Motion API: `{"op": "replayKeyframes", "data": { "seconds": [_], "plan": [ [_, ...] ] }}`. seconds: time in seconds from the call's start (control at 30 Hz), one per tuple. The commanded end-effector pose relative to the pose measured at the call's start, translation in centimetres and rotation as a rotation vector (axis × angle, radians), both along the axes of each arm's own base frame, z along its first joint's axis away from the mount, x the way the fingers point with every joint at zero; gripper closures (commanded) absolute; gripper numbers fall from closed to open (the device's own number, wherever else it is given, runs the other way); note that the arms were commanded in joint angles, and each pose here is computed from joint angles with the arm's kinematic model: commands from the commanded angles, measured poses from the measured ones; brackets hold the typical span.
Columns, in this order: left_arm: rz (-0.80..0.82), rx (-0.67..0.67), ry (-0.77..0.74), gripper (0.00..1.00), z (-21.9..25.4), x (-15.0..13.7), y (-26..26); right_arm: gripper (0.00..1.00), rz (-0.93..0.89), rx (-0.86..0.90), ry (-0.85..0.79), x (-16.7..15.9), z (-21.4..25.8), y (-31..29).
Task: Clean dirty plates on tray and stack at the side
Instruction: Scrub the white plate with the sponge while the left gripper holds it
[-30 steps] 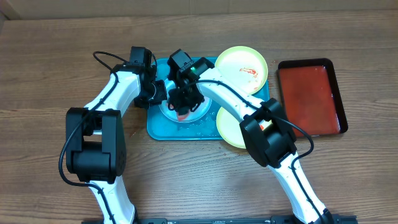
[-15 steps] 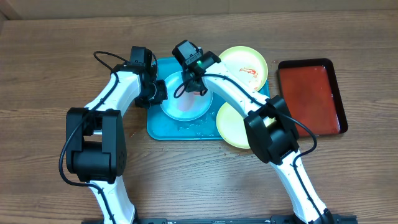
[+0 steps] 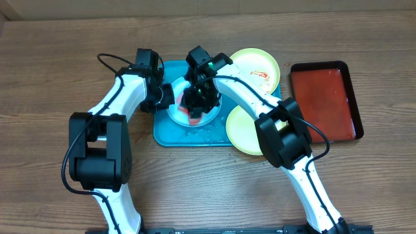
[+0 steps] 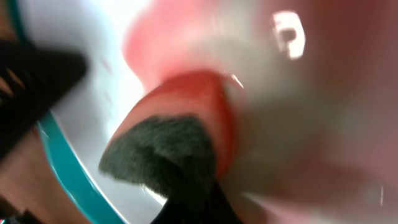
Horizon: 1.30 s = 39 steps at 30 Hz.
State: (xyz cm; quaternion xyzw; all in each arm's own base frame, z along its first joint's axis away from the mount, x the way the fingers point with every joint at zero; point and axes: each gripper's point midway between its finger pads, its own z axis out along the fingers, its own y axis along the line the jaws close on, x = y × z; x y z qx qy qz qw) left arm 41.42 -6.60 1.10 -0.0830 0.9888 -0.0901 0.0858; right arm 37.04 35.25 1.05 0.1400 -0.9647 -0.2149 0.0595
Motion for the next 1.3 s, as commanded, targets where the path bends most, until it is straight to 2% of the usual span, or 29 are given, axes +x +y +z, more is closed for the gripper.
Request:
{"op": "replayKeyframes", "data": {
  "seconds": [0.0,0.17,0.27,0.4,0.5,0.67,0.87,0.97,1.07,1.27],
  "plan": [
    [-0.019,0.000,-0.005,0.96,-0.2,0.3,-0.3,0.96,0.010,-0.229,-0.045,0.6,-2.9,-3.9],
    [-0.019,0.000,-0.008,0.96,-0.2,0.4,-0.3,0.96,-0.068,-0.584,-0.270,4.6,-1.8,-9.8],
    [-0.019,0.000,-0.010,0.96,-0.2,0.4,-0.4,0.96,-0.092,-0.620,-0.376,6.7,-1.6,-10.0],
    [-0.020,0.000,-0.008,0.96,-0.2,0.4,-0.4,0.96,-0.140,-0.541,-0.485,9.3,-2.0,-8.1],
    [-0.020,0.000,-0.008,0.96,-0.2,0.4,-0.4,0.96,-0.130,-0.384,-0.428,8.7,-2.9,-5.2],
    [-0.020,-0.003,-0.012,0.96,-0.2,0.5,-0.4,0.96,-0.051,-0.051,-0.177,4.3,-3.5,0.9],
    [-0.020,-0.003,-0.009,0.96,-0.2,0.4,-0.4,0.96,0.007,0.099,0.004,0.6,-2.3,2.9],
    [-0.023,-0.002,-0.009,0.96,-0.2,0.4,-0.4,0.96,0.051,0.080,0.045,-0.7,-2.2,2.1],
    [-0.023,-0.002,-0.009,0.96,-0.2,0.4,-0.4,0.96,0.035,-0.047,0.049,-0.7,-3.0,-0.8],
    [-0.023,-0.002,-0.009,0.96,-0.2,0.4,-0.4,0.96,-0.047,-0.364,-0.094,2.5,-2.8,-7.4]
  ]
}}
